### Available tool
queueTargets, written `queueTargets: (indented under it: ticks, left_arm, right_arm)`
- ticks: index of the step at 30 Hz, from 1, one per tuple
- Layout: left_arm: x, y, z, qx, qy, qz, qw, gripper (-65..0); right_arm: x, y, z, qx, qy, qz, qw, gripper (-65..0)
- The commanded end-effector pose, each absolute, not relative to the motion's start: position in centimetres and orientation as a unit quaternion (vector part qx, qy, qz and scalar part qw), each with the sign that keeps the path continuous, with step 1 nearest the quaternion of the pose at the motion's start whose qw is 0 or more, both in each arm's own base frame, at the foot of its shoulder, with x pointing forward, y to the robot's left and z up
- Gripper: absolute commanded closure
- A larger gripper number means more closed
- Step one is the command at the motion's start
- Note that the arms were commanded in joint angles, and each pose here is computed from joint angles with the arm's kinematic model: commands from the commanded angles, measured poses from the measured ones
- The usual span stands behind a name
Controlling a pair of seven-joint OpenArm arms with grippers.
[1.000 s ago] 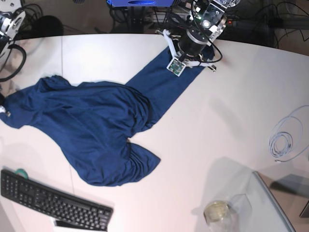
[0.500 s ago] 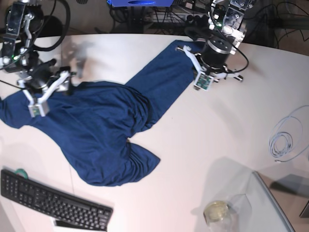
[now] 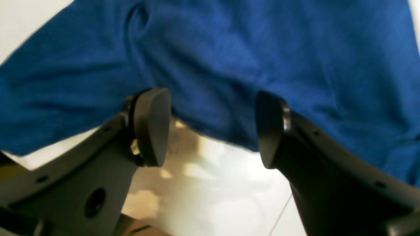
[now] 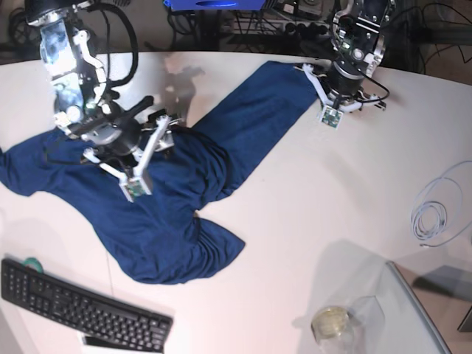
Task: Layout the t-shirt on the table in an organized manner, then fold the t-shirt properly
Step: 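Regrasp the shirt with the right gripper and stretch it between both grippers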
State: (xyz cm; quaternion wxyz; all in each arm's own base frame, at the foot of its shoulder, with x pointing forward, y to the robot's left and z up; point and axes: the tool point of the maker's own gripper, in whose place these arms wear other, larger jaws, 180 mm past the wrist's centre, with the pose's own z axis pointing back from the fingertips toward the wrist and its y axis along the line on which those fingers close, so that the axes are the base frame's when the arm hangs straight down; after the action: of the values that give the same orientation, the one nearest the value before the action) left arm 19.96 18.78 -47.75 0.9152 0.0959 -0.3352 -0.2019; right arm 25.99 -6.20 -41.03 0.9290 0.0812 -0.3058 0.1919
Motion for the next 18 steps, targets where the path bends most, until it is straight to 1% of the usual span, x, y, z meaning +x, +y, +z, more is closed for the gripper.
queueTargets:
  ticks: [1, 4, 7, 12, 18]
  left_arm:
    - [20.7, 19.7, -46.7, 0.111, -0.352, -0.194, 0.909, 0.0]
    - [21.5, 21.0, -45.3, 0.125, -0.368, -0.178, 0.904, 0.0]
    - [21.4, 20.9, -44.3, 0.125, -0.380, -0.160, 0.902, 0.0]
    - [21.3, 17.7, -43.7, 0.095, -0.395, -0.158, 0.900, 0.0]
    - [19.9, 14.1, -46.2, 0.057, -0.368, -0.192, 0.908, 0.0]
  right_arm:
    - [26.8, -4.8, -40.0, 0.086, -0.325, 0.207, 0.919, -38.3]
    - [27.4, -2.8, -39.6, 0.080, -0.333, 0.245, 0.907, -38.3]
    - [27.8, -1.2, -40.5, 0.092, -0.320, 0.247, 0.910, -38.3]
    - [28.2, -1.3, -43.6, 0.086, -0.280, 0.241, 0.925, -38.1]
    - [28.1, -0.8, -44.1, 0.090, -0.271, 0.240, 0.928, -38.0]
